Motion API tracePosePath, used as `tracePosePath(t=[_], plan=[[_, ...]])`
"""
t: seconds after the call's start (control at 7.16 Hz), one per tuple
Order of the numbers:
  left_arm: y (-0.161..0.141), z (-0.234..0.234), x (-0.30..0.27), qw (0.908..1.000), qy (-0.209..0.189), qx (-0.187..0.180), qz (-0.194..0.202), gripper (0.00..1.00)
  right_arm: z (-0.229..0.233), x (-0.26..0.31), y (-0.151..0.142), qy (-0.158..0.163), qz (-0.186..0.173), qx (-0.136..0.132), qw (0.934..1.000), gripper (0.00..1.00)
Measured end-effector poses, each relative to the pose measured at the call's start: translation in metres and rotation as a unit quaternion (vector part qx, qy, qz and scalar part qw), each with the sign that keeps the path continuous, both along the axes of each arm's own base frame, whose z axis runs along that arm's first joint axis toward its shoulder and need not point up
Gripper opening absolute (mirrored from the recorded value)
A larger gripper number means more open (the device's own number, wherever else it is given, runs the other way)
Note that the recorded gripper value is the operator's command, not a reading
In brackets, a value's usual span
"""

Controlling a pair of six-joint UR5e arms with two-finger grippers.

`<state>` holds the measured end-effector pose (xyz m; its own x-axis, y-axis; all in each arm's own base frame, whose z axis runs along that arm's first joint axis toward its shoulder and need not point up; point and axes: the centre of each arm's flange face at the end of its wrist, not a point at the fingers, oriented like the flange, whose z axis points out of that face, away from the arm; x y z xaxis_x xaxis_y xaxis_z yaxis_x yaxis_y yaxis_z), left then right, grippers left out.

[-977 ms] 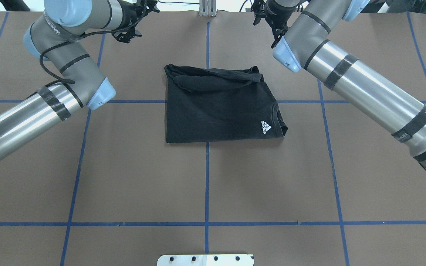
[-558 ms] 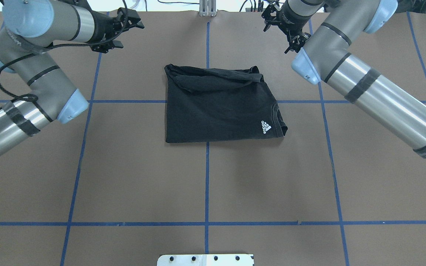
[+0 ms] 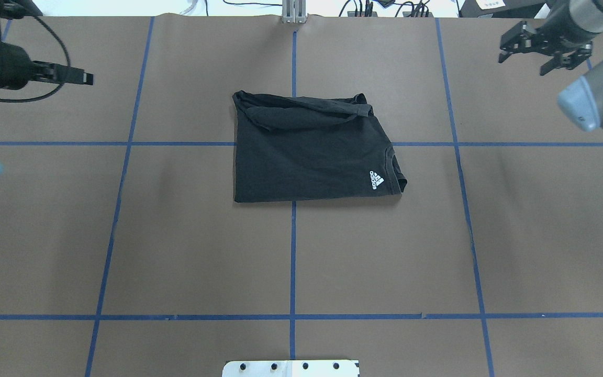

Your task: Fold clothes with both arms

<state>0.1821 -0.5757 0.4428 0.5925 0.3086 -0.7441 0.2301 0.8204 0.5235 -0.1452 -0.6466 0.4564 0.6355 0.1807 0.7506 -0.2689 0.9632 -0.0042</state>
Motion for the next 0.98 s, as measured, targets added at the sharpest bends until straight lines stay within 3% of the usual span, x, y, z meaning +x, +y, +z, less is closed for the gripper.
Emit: tracePosePath(t=[0.28, 0.42, 0.7, 0.98], plan=[[0.004, 0.060, -0.108, 0.9905, -0.121, 0.049, 0.045, 0.99, 0.096, 0.112, 0.042, 0.042, -0.081, 0.068, 0.9935, 1.00], [0.006, 0.071, -0.159, 0.9851, -0.153, 0.037, 0.069, 0.99, 0.127, 0.155, 0.063, 0.061, -0.120, 0.081, 0.9875, 1.00], [0.028, 0.056, -0.220, 0.9801, -0.174, -0.001, 0.095, 0.99, 0.145, 0.205, 0.090, 0.071, -0.183, 0.070, 0.9779, 1.00], [0.061, 0.044, -0.235, 0.9795, -0.175, -0.011, 0.099, 0.99, 0.136, 0.218, 0.112, 0.066, -0.208, 0.057, 0.9742, 1.00]])
